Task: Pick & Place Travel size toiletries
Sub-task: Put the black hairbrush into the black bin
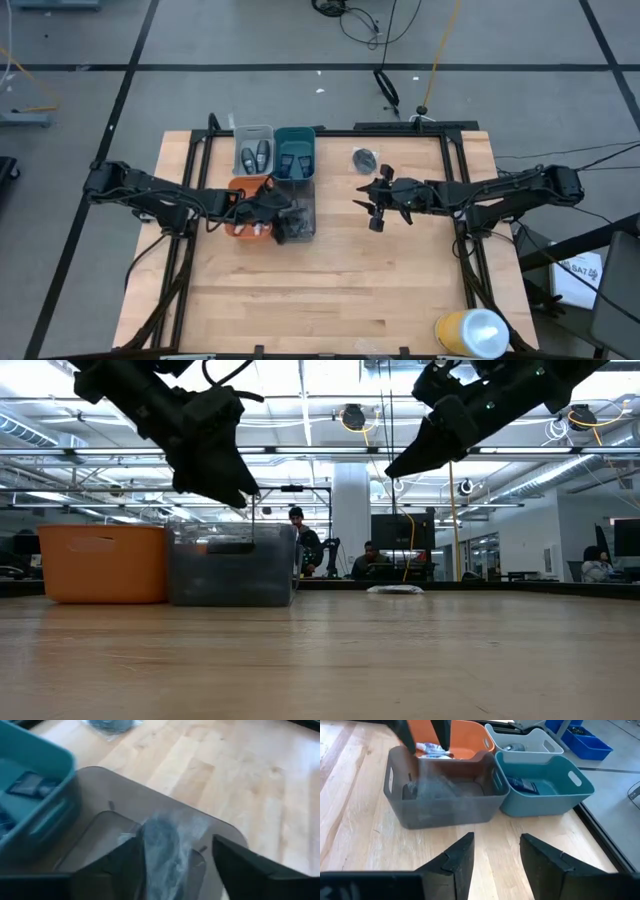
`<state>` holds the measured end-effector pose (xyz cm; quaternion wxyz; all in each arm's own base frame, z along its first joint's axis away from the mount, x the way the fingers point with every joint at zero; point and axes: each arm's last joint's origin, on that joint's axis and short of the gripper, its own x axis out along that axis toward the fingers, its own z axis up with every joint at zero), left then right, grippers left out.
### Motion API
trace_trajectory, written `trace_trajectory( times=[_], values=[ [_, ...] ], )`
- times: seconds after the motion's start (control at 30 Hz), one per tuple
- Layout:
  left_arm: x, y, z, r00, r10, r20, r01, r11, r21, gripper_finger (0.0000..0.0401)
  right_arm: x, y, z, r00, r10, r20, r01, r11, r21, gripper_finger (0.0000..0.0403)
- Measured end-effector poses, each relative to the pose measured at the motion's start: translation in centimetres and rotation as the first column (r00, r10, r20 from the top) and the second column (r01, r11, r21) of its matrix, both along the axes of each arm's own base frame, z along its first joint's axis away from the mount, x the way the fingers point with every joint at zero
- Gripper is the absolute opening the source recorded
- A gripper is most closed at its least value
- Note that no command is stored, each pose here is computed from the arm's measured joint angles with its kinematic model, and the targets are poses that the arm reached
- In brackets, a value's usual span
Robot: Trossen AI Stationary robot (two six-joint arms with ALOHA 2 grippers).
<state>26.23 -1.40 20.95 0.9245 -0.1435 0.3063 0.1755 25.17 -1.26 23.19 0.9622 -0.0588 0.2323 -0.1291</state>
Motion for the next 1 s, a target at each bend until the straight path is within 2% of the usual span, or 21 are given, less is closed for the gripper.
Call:
trace_trajectory(
  times=[0.2,0.3,0.4,0.47,0.63,0.73,0.9,1.0],
  values=[
    [0.1,-0.1,0.1,0.998,-0.058,-0.005,0.058,0.998,0.015,0.0319,0.1,0.0,0.1,1.000,0.004,0.012,-0.004,1.000,-0.009,0.0151],
    [0.0,0.3,0.7,0.998,-0.053,0.035,0.052,0.998,0.020,0.0344,0.2,0.0,0.3,0.999,0.033,0.017,-0.032,0.997,-0.069,0.0148],
    [-0.5,0.5,2.5,0.987,-0.105,0.119,0.096,0.992,0.079,0.0360,0.2,0.0,0.4,0.998,0.063,0.000,-0.063,0.989,-0.136,0.0145],
    [-0.9,0.3,3.8,0.969,-0.182,0.170,0.159,0.977,0.140,0.0367,0.2,0.0,0.5,0.998,0.067,-0.002,-0.067,0.986,-0.155,0.0142],
    [-2.6,-1.5,6.5,0.877,-0.392,0.280,0.313,0.905,0.286,0.0376,0.0,-1.0,0.4,0.996,-0.084,0.028,0.086,0.993,-0.084,0.0138],
    [-3.8,-2.3,6.5,0.832,-0.476,0.286,0.374,0.861,0.345,0.0376,-0.2,-2.6,0.2,0.992,-0.128,0.004,0.128,0.990,-0.055,0.0150],
    [-5.1,-1.8,6.2,0.827,-0.459,0.325,0.344,0.870,0.353,0.0377,-0.2,-6.8,0.5,0.990,-0.142,-0.013,0.142,0.990,0.015,0.0191],
    [-5.2,-1.2,5.8,0.844,-0.423,0.329,0.314,0.888,0.336,0.0377,-0.1,-10.0,0.6,0.969,-0.215,-0.122,0.224,0.972,0.066,0.0219]
  ],
)
